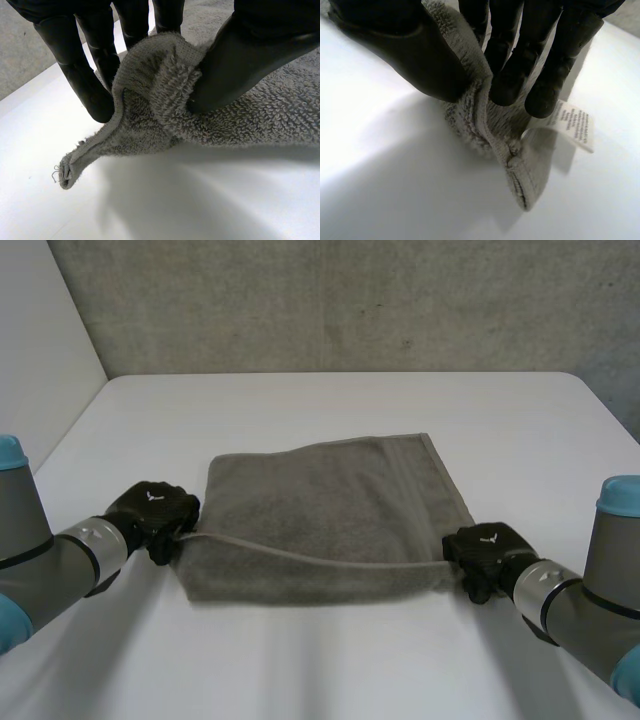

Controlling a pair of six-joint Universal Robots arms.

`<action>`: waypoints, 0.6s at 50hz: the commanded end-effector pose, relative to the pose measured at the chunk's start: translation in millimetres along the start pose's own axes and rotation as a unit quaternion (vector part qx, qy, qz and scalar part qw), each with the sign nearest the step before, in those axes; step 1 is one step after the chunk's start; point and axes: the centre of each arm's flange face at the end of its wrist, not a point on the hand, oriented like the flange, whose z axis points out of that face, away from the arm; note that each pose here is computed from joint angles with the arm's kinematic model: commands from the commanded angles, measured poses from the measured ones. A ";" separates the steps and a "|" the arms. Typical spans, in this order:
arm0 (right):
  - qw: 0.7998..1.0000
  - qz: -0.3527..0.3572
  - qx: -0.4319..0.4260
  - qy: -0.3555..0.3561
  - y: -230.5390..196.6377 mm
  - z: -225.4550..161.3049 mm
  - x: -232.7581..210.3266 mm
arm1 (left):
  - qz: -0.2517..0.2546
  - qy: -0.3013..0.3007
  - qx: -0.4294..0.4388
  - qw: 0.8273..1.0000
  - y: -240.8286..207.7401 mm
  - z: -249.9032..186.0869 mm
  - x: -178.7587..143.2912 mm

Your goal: Fold the towel.

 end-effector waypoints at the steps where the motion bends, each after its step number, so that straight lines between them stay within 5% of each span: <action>1: 0.994 0.043 0.095 0.023 -50.8 -19.7 18.3 | 0.006 0.002 0.009 1.000 -9.9 -6.9 3.5; 8: 0.974 0.026 0.223 0.042 -134.5 -81.8 36.8 | 0.002 -0.052 0.127 0.991 -80.7 -58.6 -14.4; 12: 0.950 -0.019 0.302 0.080 -200.6 -150.0 50.0 | -0.011 -0.101 0.250 0.963 -144.2 -113.8 -31.9; 18: 0.939 -0.078 0.314 0.114 -230.9 -181.8 62.0 | -0.006 -0.128 0.351 0.928 -199.3 -164.1 -43.7; 22: 0.941 -0.136 0.282 0.127 -235.5 -176.6 61.1 | -0.005 -0.128 0.349 0.928 -205.9 -167.5 -46.3; 30: 0.957 -0.171 0.205 0.112 -216.6 -127.8 40.6 | -0.040 -0.090 0.242 0.965 -174.9 -106.7 -52.6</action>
